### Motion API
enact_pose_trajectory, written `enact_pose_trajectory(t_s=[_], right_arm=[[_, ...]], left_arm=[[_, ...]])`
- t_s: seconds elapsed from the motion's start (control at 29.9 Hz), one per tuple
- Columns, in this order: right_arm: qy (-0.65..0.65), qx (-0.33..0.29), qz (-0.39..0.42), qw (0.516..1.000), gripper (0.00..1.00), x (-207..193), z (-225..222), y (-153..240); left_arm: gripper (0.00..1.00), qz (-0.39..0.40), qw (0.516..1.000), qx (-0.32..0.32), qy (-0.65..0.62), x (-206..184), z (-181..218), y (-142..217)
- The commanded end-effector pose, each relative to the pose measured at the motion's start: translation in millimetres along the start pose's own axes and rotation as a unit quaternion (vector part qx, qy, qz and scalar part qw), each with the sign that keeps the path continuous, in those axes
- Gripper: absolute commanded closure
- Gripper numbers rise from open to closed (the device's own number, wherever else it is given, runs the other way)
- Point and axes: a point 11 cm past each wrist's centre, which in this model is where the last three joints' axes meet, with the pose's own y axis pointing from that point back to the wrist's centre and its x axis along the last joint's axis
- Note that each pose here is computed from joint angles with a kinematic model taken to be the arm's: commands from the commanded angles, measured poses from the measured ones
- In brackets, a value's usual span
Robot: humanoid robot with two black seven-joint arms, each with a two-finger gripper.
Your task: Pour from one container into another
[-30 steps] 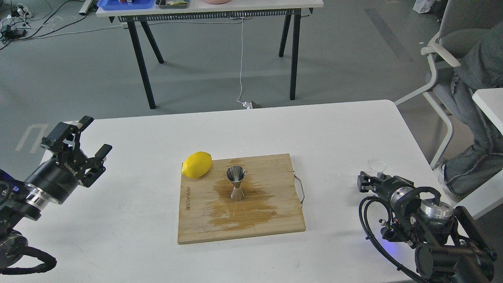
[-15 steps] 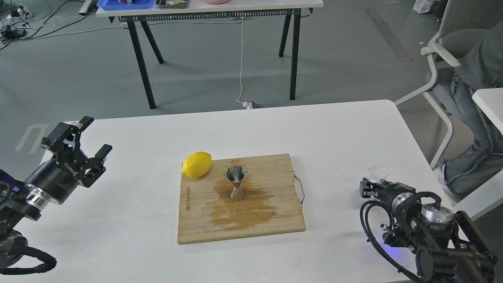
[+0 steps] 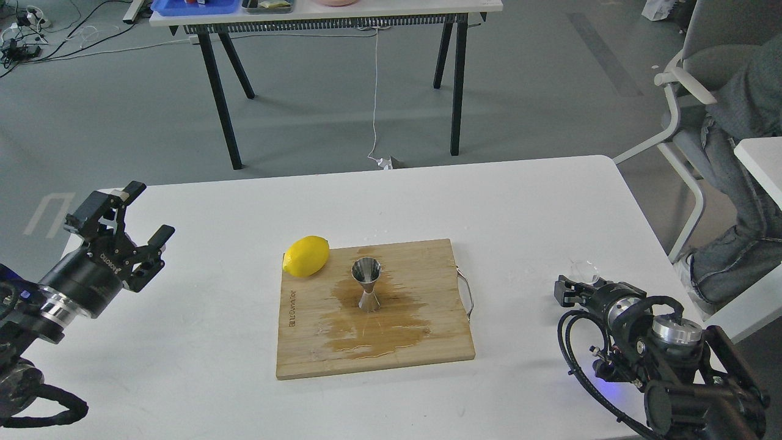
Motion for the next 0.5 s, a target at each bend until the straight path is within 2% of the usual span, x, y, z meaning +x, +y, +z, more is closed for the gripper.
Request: enact_pose_trajectory(t_s=[0.0,0.47], right_arm=[[0.001,0.0,-0.001,1.0,0.04,-1,0,0],[0.012,0.001,-0.022,1.0,0.01,-23,-3,1]], left_arm=[[0.01,0.0,1.0,0.0,0.0,0,0,0],[0.01,0.0,1.0,0.0,0.0,0,0,0]])
